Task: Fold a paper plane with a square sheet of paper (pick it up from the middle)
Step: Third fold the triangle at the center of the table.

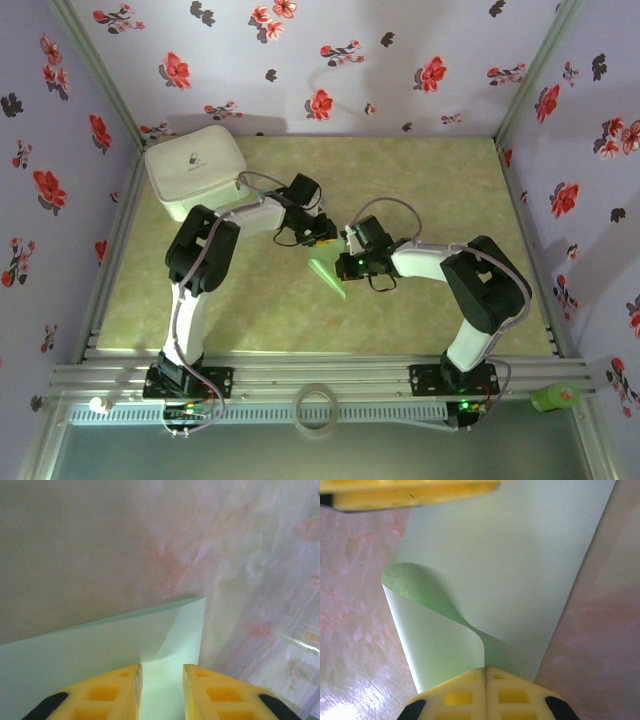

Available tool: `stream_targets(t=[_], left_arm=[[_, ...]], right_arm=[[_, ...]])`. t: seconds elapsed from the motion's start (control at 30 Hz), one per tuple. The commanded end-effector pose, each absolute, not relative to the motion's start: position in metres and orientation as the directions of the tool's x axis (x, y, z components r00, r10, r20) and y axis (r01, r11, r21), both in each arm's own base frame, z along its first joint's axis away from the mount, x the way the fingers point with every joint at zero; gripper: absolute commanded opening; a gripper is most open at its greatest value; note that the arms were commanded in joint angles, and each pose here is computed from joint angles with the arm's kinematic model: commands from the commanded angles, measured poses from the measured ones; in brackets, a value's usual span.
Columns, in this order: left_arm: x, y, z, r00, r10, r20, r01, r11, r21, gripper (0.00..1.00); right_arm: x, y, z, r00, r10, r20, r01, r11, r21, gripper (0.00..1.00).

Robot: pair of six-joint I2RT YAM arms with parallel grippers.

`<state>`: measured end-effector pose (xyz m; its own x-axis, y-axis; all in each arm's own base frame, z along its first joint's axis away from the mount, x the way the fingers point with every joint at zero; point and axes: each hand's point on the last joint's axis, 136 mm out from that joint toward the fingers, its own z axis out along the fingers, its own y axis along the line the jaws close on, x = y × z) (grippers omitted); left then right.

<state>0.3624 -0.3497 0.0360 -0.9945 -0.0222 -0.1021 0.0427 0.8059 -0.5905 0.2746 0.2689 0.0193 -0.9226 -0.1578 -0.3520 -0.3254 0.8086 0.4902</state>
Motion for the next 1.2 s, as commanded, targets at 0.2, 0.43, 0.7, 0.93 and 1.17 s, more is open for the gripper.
stream_targets(t=[0.2, 0.43, 0.7, 0.93, 1.17], left_arm=[[0.34, -0.324, 0.098, -0.961, -0.209, -0.181, -0.028, 0.724, -0.69, 0.09], [0.304, -0.339, 0.09, -0.955, -0.276, -0.111, -0.085, 0.608, -0.789, 0.0], [0.292, -0.344, 0.057, -0.947, -0.312, -0.074, -0.141, 0.613, -0.777, 0.0], [0.283, -0.338, 0.043, -0.949, -0.312, -0.055, -0.165, 0.635, -0.754, 0.0], [0.278, -0.337, 0.038, -0.953, -0.3, -0.05, -0.162, 0.64, -0.751, 0.0]], right_arm=[[0.276, 0.262, 0.012, -0.935, -0.121, -0.332, -0.277, 0.833, 0.478, 0.0], [0.278, 0.262, 0.013, -0.939, -0.105, -0.328, -0.262, 0.837, 0.48, 0.0], [0.278, 0.261, 0.014, -0.938, -0.112, -0.329, -0.267, 0.839, 0.475, 0.0], [0.278, 0.262, 0.013, -0.938, -0.121, -0.324, -0.27, 0.839, 0.472, 0.0], [0.277, 0.261, 0.012, -0.939, -0.12, -0.323, -0.269, 0.841, 0.469, 0.01]])
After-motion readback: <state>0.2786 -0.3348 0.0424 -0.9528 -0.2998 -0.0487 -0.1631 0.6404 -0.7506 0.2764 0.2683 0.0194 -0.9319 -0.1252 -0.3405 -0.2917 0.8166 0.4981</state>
